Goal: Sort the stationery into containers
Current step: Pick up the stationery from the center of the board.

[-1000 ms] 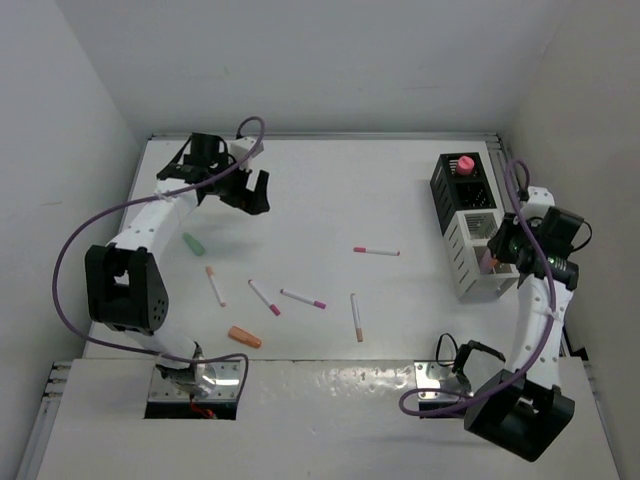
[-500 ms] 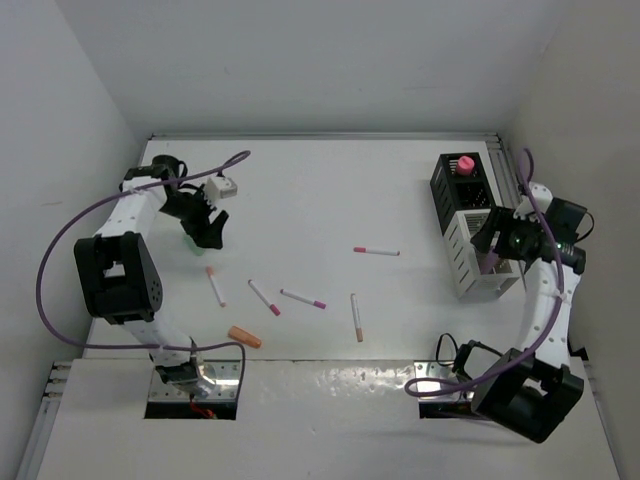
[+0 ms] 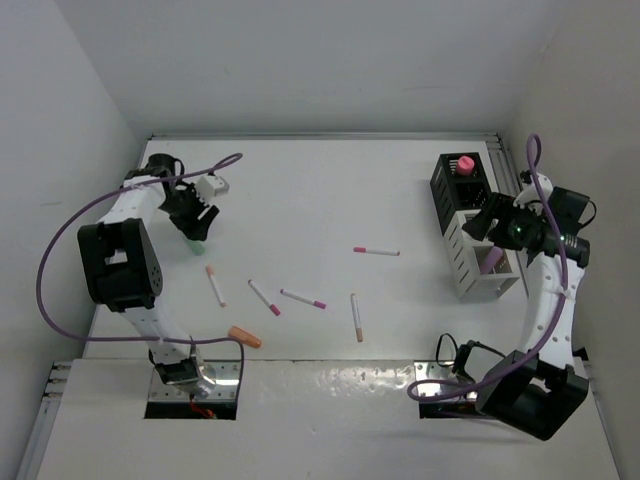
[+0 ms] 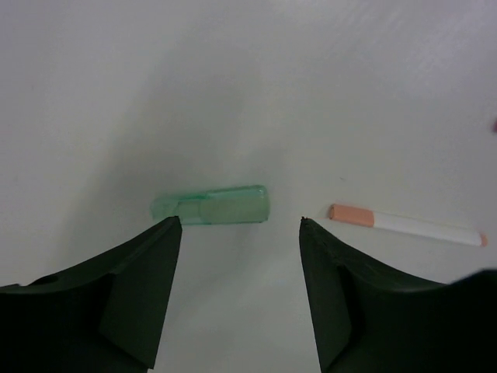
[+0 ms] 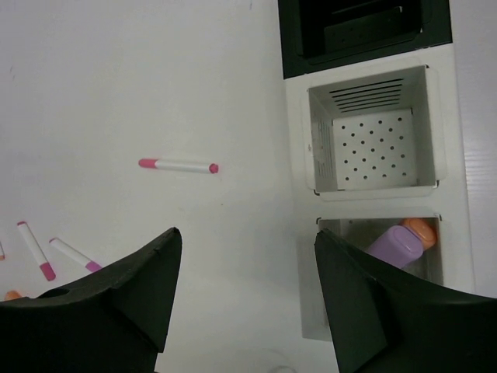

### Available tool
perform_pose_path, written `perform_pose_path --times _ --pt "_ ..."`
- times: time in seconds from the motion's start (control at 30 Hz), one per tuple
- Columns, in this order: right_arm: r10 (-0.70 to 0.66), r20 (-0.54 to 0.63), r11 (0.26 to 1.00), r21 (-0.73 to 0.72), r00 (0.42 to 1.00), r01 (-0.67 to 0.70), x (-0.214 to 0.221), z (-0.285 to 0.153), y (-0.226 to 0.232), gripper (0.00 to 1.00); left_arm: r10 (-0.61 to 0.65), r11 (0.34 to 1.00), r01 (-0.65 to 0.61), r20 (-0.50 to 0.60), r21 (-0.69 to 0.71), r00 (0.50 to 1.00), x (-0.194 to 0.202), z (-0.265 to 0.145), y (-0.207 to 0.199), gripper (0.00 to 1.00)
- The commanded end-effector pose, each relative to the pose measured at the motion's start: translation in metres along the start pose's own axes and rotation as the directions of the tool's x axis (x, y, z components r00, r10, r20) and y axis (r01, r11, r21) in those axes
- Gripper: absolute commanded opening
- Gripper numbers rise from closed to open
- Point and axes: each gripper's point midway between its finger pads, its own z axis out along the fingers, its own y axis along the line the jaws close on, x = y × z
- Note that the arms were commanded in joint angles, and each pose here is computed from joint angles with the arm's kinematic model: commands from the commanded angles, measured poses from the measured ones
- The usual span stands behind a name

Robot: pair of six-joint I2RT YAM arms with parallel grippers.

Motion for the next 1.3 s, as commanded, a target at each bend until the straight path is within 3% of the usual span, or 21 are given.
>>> perform_pose_path --times 0.0,0.13,0.17,0.37,0.4,0.43,0.53,0.73,0.93,1.03,1.17,1.27 --pt "-0.027 0.048 0.999 -0.024 0.998 0.028 -0.016 -0.007 0.013 0.68 -0.301 0.945 0.292 -0.04 -0.146 0.953 0.014 -0.001 0.025 0.66" --pt "-0.027 0.043 0.999 -0.025 0.999 0.029 -0.014 -0.004 0.015 0.68 -0.495 0.859 0.496 0.037 -0.131 0.868 0.016 -0.007 0.012 0.67" --pt "-0.03 0.044 0.999 -0.027 0.999 0.031 -0.014 -0.004 0.015 0.68 -0.566 0.789 0.58 0.127 -0.202 0.814 0.008 -0.018 0.022 0.7" --pt "-0.037 0.041 0.999 -0.025 0.998 0.038 -0.009 -0.002 0.014 0.68 -0.734 0.569 0.754 0.211 -0.33 0.646 0.013 -0.018 0.019 0.75" --pt "-0.044 0.04 0.999 -0.025 0.998 0.045 -0.008 -0.003 0.014 0.68 -0.744 0.561 0.755 0.193 -0.34 0.639 0.018 -0.012 0.02 0.75" --pt "-0.047 0.04 0.998 -0.028 0.998 0.048 -0.008 -0.003 0.015 0.68 -0.778 0.506 0.787 0.206 -0.353 0.593 0.02 -0.011 0.023 0.75" --pt "-0.065 0.04 0.997 -0.029 0.997 0.066 -0.008 -0.005 0.015 0.68 -0.827 0.45 0.817 0.177 -0.361 0.533 0.027 0.006 0.026 0.75" --pt "-0.085 0.04 0.996 -0.025 0.996 0.086 -0.007 -0.007 0.015 0.68 -0.893 0.374 0.859 0.113 -0.349 0.435 0.041 0.039 0.02 0.68" --pt "-0.087 0.034 0.996 -0.027 0.996 0.088 -0.003 -0.006 0.015 0.68 -0.92 0.344 0.867 0.055 -0.36 0.388 0.054 0.062 0.007 0.62" --pt "-0.085 0.036 0.996 -0.039 0.996 0.086 -0.005 -0.006 0.017 0.68 -0.918 0.353 0.865 0.045 -0.357 0.394 0.059 0.069 0.004 0.58" --pt "-0.105 0.058 0.99 -0.087 0.993 0.109 -0.013 -0.007 0.027 0.68 -0.896 0.404 0.857 0.05 -0.319 0.441 0.055 0.072 0.002 0.45" --pt "-0.146 0.063 0.979 -0.133 0.987 0.153 -0.018 -0.004 0.043 0.68 -0.844 0.502 0.833 0.081 -0.235 0.531 0.033 0.068 0.01 0.27"
